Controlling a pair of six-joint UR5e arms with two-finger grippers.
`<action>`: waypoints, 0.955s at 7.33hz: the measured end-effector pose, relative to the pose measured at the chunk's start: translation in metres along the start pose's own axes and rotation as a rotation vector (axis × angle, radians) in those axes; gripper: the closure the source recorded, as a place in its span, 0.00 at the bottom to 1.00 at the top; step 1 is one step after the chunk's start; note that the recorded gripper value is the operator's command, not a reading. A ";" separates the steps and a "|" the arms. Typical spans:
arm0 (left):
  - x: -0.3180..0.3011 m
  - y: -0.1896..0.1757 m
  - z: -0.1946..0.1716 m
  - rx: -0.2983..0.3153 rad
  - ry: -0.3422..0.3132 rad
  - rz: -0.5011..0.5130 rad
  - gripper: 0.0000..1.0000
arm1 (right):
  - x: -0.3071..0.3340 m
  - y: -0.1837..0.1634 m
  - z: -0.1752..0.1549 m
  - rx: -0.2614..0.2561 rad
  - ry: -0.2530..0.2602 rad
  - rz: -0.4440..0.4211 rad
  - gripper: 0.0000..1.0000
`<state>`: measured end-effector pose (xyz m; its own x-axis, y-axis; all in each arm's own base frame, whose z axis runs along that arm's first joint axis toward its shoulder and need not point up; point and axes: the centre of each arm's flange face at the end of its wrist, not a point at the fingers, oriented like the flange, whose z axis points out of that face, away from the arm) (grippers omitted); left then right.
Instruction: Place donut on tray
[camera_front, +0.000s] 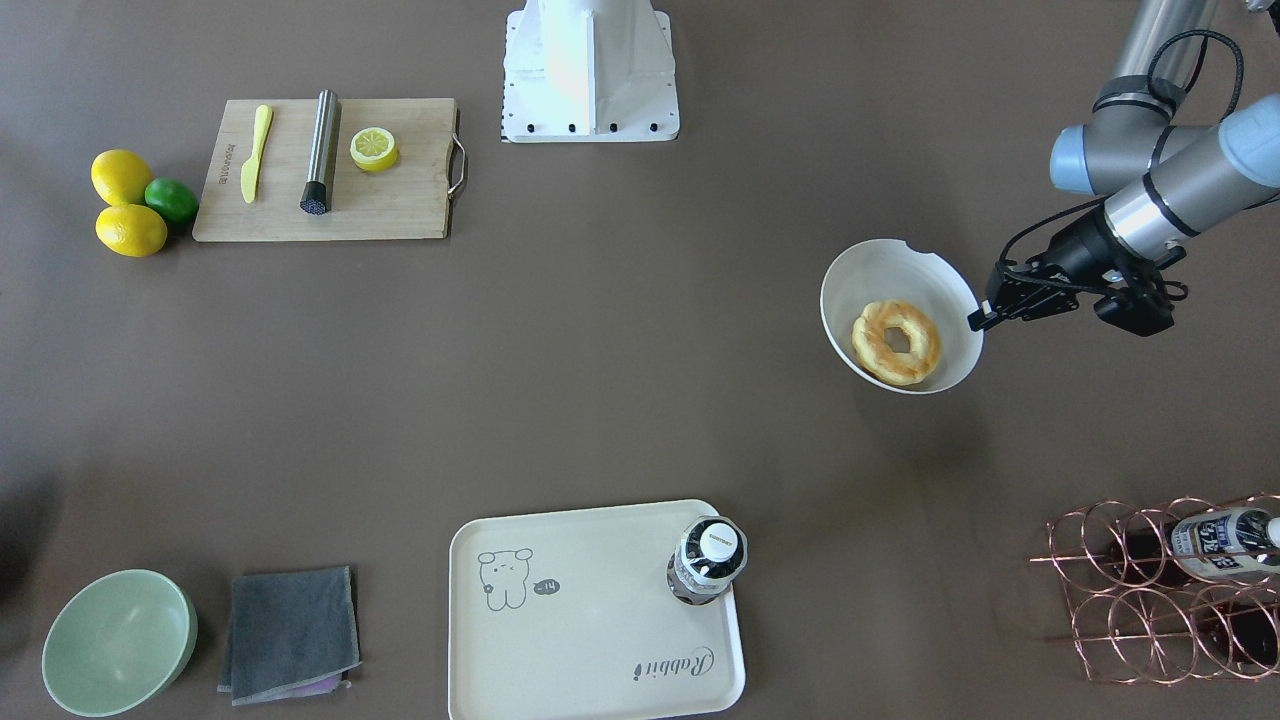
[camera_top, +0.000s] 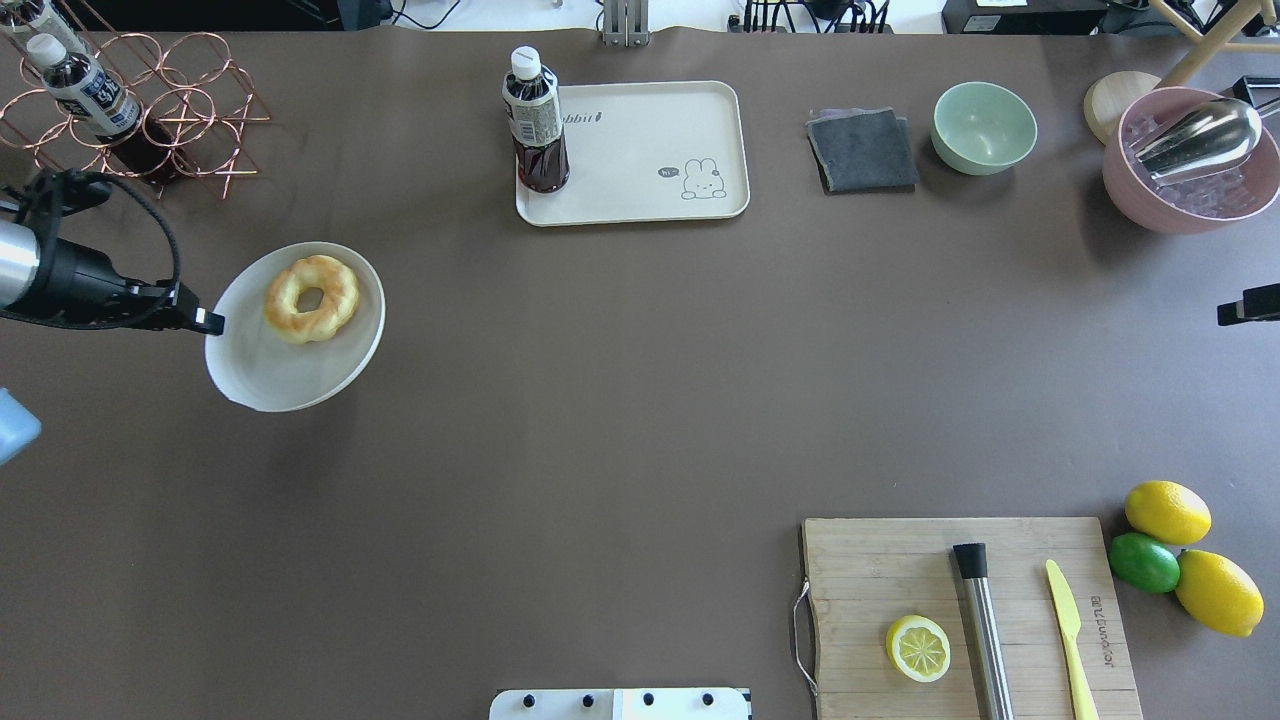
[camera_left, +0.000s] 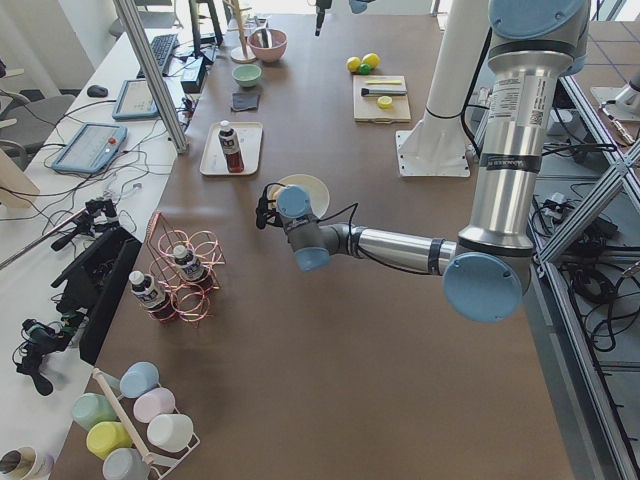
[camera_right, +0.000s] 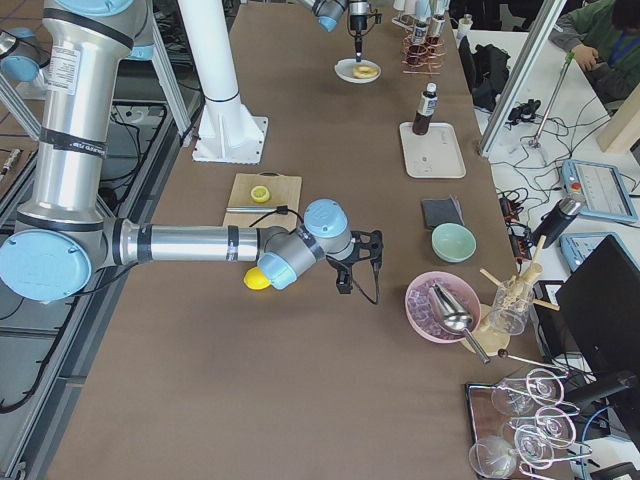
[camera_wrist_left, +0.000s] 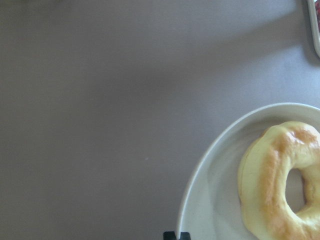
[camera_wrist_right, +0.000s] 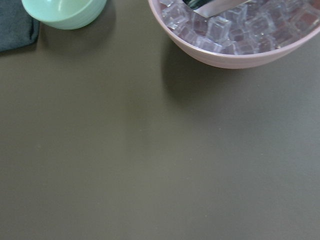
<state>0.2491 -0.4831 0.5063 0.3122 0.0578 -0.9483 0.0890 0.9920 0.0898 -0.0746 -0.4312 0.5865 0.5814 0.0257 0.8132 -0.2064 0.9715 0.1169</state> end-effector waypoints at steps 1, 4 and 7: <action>0.043 0.000 0.021 0.005 0.007 -0.028 1.00 | -0.025 -0.005 0.004 -0.003 -0.023 0.019 0.00; 0.224 0.017 0.089 0.037 -0.059 -0.091 1.00 | -0.121 -0.022 0.025 -0.029 -0.109 0.093 0.00; 0.362 0.061 0.145 0.076 -0.111 -0.132 1.00 | -0.197 -0.031 0.034 -0.059 -0.185 0.145 0.01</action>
<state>0.5048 -0.4181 0.2122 0.3946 -0.0896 -0.9145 0.2064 0.9784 -0.0067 -0.2091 -0.4743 0.4422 0.3935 0.1272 0.9105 -0.2276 0.9730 -0.0376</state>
